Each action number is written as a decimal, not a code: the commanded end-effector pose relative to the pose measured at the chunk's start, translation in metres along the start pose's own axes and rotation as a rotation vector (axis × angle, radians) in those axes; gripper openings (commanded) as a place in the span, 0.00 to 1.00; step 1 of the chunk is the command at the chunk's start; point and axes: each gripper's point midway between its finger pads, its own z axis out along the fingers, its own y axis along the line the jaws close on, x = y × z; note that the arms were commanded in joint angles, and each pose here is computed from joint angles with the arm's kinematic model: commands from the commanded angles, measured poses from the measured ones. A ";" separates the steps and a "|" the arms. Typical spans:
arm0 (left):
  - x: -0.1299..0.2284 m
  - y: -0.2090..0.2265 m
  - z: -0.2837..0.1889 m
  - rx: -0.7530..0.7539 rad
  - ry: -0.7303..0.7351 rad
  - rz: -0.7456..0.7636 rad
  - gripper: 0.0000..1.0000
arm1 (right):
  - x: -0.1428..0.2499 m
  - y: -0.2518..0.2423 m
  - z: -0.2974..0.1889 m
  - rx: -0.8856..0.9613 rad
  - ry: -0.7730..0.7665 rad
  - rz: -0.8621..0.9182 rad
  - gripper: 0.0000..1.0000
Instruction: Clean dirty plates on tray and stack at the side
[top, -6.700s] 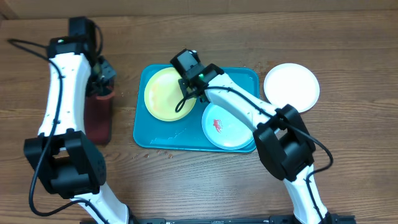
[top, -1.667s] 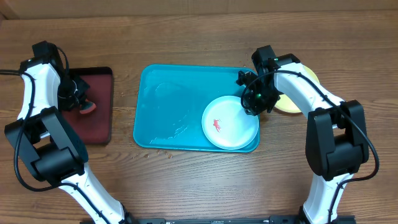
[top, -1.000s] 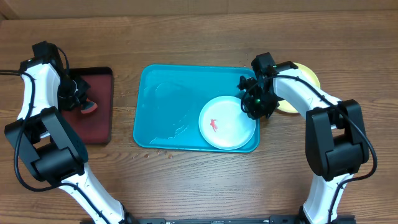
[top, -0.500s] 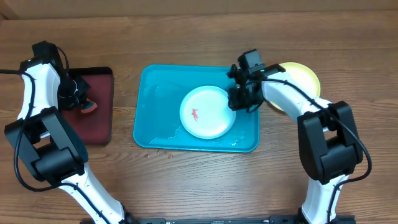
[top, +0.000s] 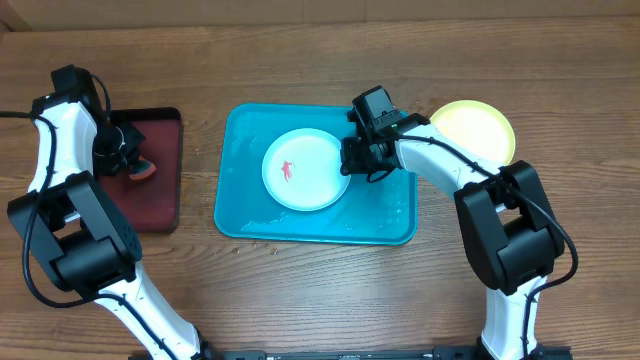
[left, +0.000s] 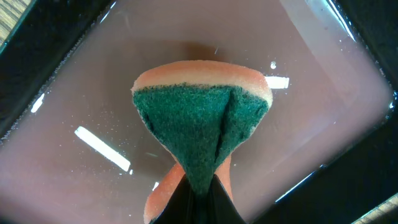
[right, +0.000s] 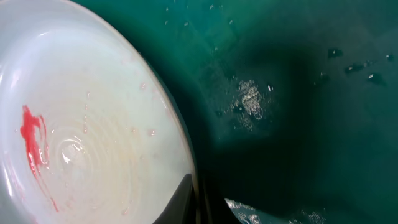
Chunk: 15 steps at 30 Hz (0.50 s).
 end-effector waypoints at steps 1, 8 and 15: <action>0.006 -0.007 0.005 0.013 0.023 0.027 0.04 | 0.004 0.006 0.007 -0.002 0.006 0.028 0.04; 0.022 -0.008 0.032 0.022 0.111 0.017 0.04 | 0.006 0.014 0.007 -0.030 0.011 0.023 0.04; 0.025 -0.006 0.042 0.011 0.129 0.016 0.12 | 0.010 0.009 0.007 -0.007 0.026 0.029 0.04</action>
